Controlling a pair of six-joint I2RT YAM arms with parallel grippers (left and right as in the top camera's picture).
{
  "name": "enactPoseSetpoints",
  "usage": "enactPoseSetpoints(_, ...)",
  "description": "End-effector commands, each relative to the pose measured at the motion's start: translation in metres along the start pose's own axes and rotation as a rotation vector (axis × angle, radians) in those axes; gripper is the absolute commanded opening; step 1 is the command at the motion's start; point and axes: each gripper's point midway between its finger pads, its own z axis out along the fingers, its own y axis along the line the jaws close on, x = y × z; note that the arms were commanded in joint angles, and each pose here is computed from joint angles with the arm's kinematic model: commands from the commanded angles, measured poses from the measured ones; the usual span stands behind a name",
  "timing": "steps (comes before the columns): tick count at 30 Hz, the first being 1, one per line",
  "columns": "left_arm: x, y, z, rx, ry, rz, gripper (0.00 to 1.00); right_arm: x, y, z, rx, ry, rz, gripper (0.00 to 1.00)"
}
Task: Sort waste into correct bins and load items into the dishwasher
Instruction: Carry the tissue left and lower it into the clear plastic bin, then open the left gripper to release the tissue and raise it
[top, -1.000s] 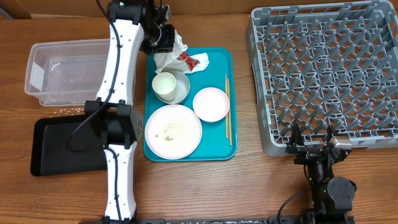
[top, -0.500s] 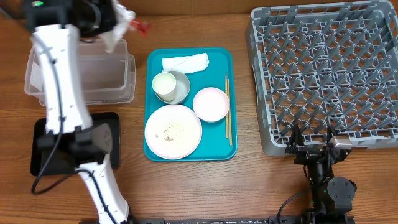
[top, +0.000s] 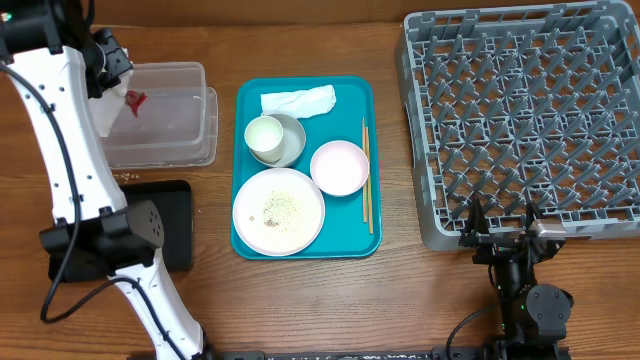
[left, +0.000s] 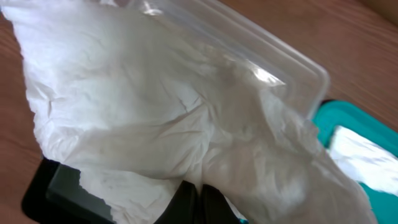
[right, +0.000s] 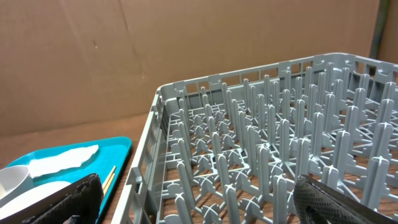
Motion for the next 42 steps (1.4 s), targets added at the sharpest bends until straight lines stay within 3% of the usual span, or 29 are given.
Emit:
enactPoseSetpoints(1,-0.002,0.009,0.030,-0.096,0.026,-0.021,0.04,0.001,0.000,0.000,0.001,-0.007,-0.004,1.00)
enactPoseSetpoints(6,0.001,0.007,0.057,-0.116,0.075,-0.010,0.08,0.001,0.000,0.000,0.001,-0.007,-0.004,1.00)
enactPoseSetpoints(8,0.001,0.006,0.064,-0.122,0.081,-0.008,0.20,0.001,0.000,0.000,0.001,-0.007,-0.004,1.00)
enactPoseSetpoints(9,-0.001,0.005,0.065,-0.121,0.078,-0.008,0.35,0.001,0.000,0.000,0.001,-0.007,-0.004,1.00)
enactPoseSetpoints(10,-0.002,0.005,0.066,-0.118,0.072,-0.009,0.38,0.001,0.000,0.000,0.001,-0.008,-0.004,1.00)
enactPoseSetpoints(15,-0.011,0.001,0.067,-0.102,0.034,-0.009,0.39,0.001,0.000,0.000,0.001,-0.007,-0.004,1.00)
enactPoseSetpoints(23,-0.010,-0.004,0.067,-0.082,0.042,-0.008,0.34,0.001,0.000,0.000,0.001,-0.007,-0.004,1.00)
enactPoseSetpoints(28,0.001,-0.026,0.067,0.055,0.098,0.103,0.31,0.001,0.000,0.000,0.001,-0.008,-0.004,1.00)
enactPoseSetpoints(30,0.009,-0.030,0.065,0.085,0.134,0.122,0.21,0.001,0.000,0.000,0.001,-0.007,-0.004,1.00)
enactPoseSetpoints(32,0.018,-0.026,0.064,0.070,0.170,0.125,0.09,0.001,0.000,0.000,0.001,-0.008,-0.004,1.00)
enactPoseSetpoints(34,0.022,-0.021,0.065,0.048,0.189,0.137,0.04,0.001,0.000,0.000,0.001,-0.008,-0.004,1.00)
enactPoseSetpoints(37,0.022,-0.018,0.066,0.033,0.189,0.132,0.04,0.001,0.000,0.000,0.001,-0.007,-0.004,1.00)
enactPoseSetpoints(42,0.009,0.016,0.066,-0.136,0.133,0.092,0.04,0.001,0.000,0.000,0.001,-0.008,-0.004,1.00)
